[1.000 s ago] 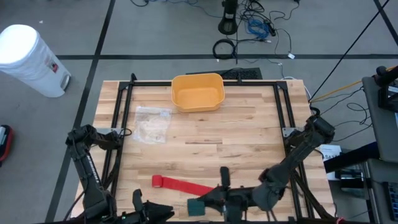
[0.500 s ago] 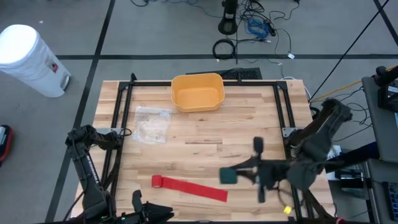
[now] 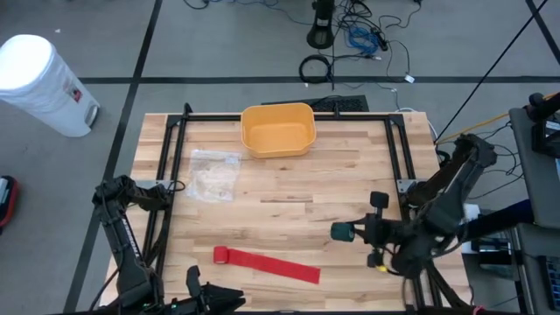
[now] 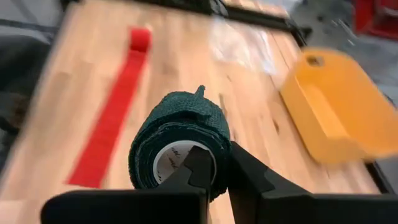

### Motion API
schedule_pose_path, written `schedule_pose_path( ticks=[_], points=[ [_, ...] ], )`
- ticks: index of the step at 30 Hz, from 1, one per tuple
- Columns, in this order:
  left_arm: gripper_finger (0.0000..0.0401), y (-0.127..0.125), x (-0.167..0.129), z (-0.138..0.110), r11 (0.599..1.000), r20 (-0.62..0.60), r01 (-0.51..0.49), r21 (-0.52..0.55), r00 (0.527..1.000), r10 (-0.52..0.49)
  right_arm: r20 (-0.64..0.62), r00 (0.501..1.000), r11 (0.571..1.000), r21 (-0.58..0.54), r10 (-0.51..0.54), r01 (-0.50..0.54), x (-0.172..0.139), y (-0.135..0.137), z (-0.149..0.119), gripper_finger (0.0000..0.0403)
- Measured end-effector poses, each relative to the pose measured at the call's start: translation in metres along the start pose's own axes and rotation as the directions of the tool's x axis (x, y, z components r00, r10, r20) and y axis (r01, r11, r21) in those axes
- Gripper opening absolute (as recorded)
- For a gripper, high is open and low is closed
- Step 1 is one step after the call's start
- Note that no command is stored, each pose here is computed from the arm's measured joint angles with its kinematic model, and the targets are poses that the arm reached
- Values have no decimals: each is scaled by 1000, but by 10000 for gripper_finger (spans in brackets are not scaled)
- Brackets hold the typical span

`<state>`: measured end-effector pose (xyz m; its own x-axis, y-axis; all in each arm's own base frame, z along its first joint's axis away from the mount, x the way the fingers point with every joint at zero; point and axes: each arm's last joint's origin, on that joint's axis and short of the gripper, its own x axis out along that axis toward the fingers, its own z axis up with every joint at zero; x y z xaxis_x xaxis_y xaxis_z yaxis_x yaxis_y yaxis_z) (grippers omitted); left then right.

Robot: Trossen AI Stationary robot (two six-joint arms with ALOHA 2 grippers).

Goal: Roll bandage
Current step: Roll the green bandage

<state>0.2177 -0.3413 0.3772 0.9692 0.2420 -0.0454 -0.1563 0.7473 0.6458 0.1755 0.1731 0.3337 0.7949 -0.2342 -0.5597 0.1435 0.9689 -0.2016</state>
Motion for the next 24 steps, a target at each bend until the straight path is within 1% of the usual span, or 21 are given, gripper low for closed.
schedule_pose_path(
  ticks=[2,5,8,11,13,18,24],
  points=[
    [87,0,0,0,1000,0,0,0,1000,0,-5,999,998,31,-47,47,17,5,-23,25],
    [87,0,0,0,1000,0,0,-1,1000,0,17,996,994,70,-89,88,43,11,-56,25],
    [87,0,0,0,1000,0,0,-1,1000,0,42,995,988,128,-95,89,66,13,-85,25],
    [87,0,1,0,1000,-2,-3,-2,1000,3,73,992,980,178,-101,87,86,10,-107,25],
    [87,1,2,0,1000,-4,-5,-2,1000,5,90,991,979,187,-103,84,96,6,-119,25],
    [87,2,6,-1,1000,-11,-12,-21,1000,12,104,988,985,144,-115,100,112,-5,-140,25],
    [87,2,7,-2,1000,-13,-14,-24,1000,14,73,989,987,101,-130,123,120,-13,-149,25]
  ],
)
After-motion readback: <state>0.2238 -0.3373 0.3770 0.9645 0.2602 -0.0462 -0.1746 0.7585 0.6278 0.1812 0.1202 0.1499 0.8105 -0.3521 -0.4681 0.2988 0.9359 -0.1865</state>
